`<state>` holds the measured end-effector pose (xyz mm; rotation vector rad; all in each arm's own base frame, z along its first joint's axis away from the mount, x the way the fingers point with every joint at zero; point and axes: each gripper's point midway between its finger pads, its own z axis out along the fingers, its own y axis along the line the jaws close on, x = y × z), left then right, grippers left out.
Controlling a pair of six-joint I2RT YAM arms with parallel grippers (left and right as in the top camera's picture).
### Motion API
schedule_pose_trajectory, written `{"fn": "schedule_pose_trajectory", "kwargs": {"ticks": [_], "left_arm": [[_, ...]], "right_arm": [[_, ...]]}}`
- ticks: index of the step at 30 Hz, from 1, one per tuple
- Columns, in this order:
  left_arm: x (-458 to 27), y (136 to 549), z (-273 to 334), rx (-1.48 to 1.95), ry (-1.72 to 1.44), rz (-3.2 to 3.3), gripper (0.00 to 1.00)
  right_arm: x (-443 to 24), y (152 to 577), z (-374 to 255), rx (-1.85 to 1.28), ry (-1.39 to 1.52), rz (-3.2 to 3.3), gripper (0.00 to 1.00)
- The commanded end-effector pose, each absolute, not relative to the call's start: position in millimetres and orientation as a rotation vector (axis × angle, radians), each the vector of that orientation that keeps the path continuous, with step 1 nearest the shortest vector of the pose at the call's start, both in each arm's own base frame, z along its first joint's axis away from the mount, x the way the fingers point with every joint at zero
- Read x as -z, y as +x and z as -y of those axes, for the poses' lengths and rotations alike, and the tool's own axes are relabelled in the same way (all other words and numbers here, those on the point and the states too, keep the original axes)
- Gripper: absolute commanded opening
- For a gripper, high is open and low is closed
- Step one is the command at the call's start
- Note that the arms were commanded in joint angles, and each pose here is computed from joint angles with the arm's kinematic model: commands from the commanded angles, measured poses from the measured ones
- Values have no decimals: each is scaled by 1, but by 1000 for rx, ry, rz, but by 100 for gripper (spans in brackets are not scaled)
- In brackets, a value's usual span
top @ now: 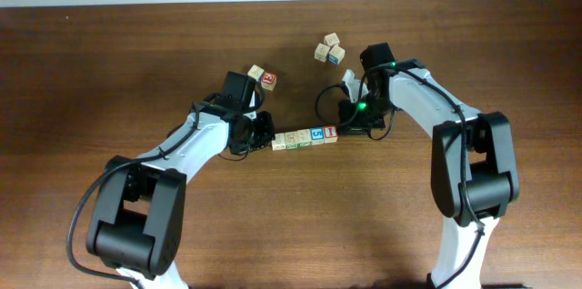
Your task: Rotate 5 blocks
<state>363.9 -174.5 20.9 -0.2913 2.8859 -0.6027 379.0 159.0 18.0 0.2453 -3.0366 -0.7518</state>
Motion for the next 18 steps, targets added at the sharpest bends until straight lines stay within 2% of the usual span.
{"fn": "schedule_pose_trajectory", "kwargs": {"ticks": [1,10,18], "left_arm": [[-18,361,178,622,-261,-2899,0],[-18,361,178,620,-256,-2901,0],[-18,361,178,620,-256,-2901,0]], "right_arm": [[-15,380,-156,830,190,3005,4],[-30,389,-143,1097,219,2965,4],[-27,373,-149,1282,260,2881,4]]}}
